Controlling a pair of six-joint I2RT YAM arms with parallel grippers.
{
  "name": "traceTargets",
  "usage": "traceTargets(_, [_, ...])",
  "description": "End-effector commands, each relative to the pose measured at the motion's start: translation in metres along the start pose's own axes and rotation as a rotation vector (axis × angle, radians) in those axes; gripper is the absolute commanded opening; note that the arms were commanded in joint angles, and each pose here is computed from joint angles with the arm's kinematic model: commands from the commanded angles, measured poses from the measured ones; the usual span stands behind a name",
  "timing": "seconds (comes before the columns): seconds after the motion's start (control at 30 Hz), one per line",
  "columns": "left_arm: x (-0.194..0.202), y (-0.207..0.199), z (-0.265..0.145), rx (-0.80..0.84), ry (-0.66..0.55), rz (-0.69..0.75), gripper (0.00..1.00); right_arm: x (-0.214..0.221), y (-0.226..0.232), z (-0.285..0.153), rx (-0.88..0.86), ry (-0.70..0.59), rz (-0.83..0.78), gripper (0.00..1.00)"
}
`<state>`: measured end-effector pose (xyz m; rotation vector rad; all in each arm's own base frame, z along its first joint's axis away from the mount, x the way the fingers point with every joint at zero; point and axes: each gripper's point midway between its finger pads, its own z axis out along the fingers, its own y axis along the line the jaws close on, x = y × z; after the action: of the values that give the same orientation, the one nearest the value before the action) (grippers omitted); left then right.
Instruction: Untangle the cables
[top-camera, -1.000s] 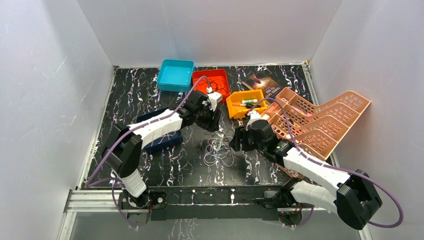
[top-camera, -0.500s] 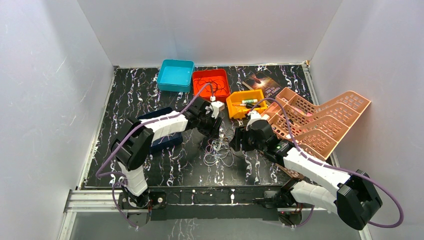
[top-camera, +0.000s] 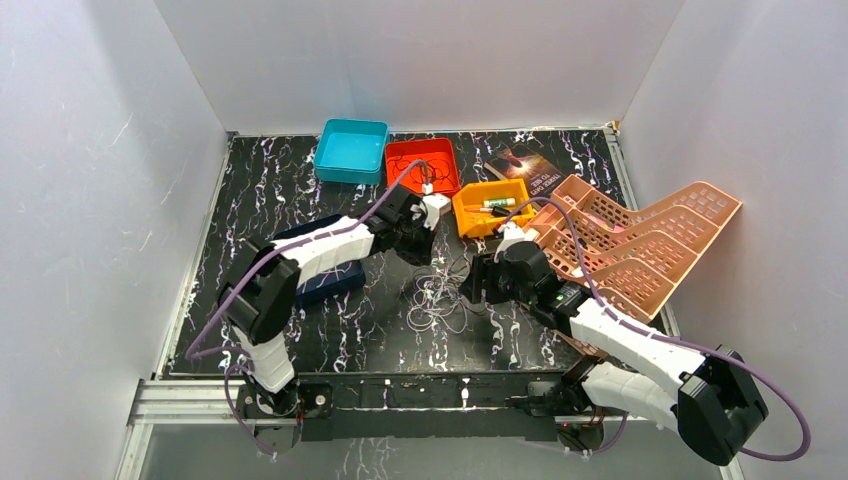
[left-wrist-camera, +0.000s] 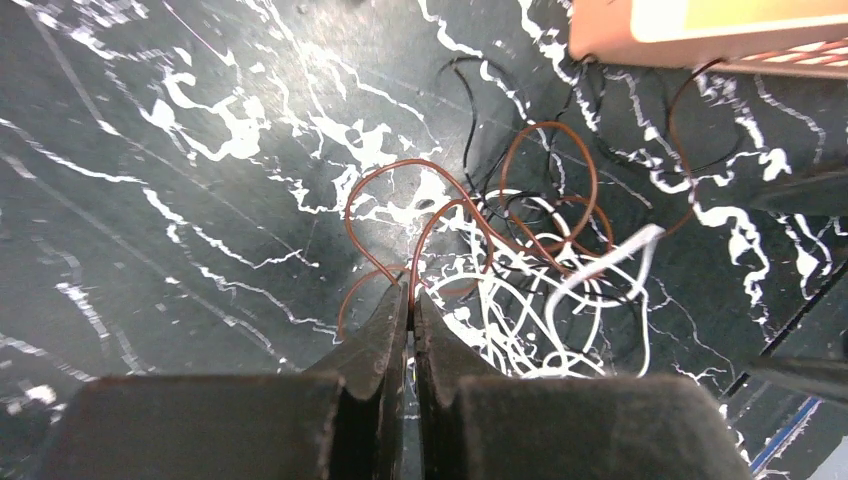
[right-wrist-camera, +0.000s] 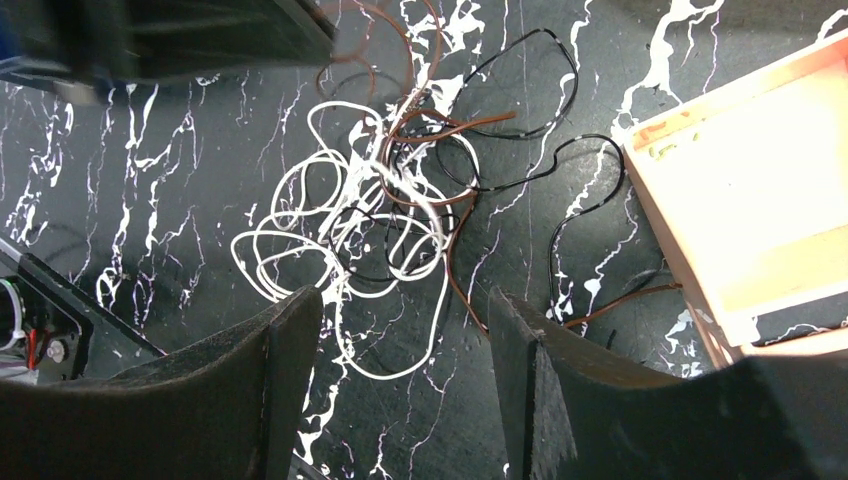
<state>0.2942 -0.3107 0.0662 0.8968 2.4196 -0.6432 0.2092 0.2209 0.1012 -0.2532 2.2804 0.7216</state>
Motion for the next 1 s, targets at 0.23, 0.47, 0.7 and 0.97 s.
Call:
traceTargets(0.23, [-0.031, -0.003, -0.067, -0.093, -0.107, 0.075, 0.00, -0.006, 0.007, 0.002, -0.031, -0.026, 0.002, 0.70])
traceTargets(0.47, [-0.039, -0.005, -0.093, -0.119, -0.146, 0.088, 0.00, -0.008, 0.011, 0.001, -0.052, -0.037, -0.002, 0.71])
traceTargets(0.7, [-0.070, -0.007, -0.147, -0.195, -0.278, 0.090, 0.00, -0.049, 0.046, -0.012, -0.216, -0.207, -0.065, 0.78])
traceTargets(0.97, [-0.119, -0.025, -0.219, -0.213, -0.473, 0.112, 0.00, -0.109, 0.064, -0.027, -0.224, -0.400, -0.249, 0.82])
